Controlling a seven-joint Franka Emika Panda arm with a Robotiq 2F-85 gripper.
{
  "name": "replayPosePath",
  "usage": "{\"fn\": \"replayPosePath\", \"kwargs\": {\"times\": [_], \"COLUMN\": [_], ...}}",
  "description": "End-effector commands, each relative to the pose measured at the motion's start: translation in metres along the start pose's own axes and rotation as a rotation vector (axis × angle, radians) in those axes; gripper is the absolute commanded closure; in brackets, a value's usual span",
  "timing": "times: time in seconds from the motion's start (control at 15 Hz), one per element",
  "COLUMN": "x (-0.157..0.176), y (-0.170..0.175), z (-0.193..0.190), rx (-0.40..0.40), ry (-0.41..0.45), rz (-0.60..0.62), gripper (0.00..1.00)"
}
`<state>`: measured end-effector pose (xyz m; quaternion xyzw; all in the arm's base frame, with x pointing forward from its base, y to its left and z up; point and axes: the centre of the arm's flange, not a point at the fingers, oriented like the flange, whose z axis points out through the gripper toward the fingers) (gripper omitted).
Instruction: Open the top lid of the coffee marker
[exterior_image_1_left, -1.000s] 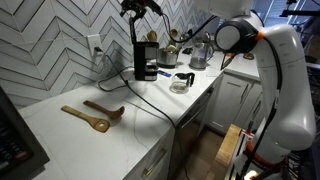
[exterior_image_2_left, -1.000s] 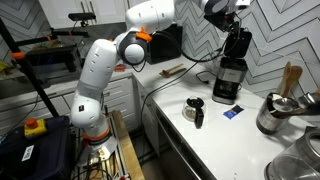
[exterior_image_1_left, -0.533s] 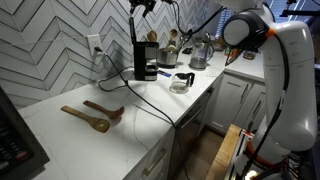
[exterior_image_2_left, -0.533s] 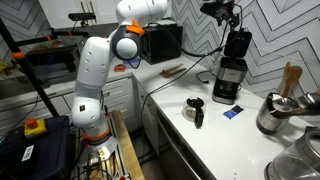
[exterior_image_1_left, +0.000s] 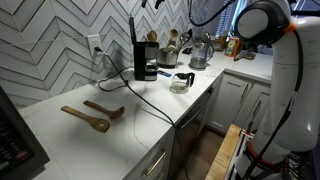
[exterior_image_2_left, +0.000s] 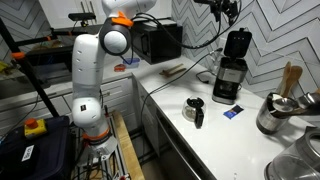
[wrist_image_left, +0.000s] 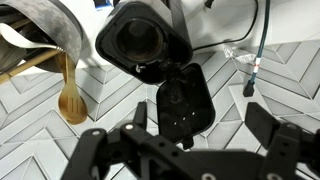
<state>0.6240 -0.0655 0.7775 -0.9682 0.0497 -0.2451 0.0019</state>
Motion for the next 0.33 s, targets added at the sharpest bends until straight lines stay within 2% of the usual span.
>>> {"fn": "replayPosePath", "kwargs": {"times": [0.0,0.13,0.2,0.27], "x": [-0.045,-0.052,-0.012,-0.015], "y": [0.010,0.016,0.013,0.015], "z": [-0.007,-0.011,-0.014,-0.016], "rx": [-0.037,-0.046,-0.027,-0.030], "ry": [-0.016,-0.009,-0.006,-0.006], "rz": [0.064,0.101,0.059,0.070], "gripper": [0.00,0.00,0.00,0.00]}}
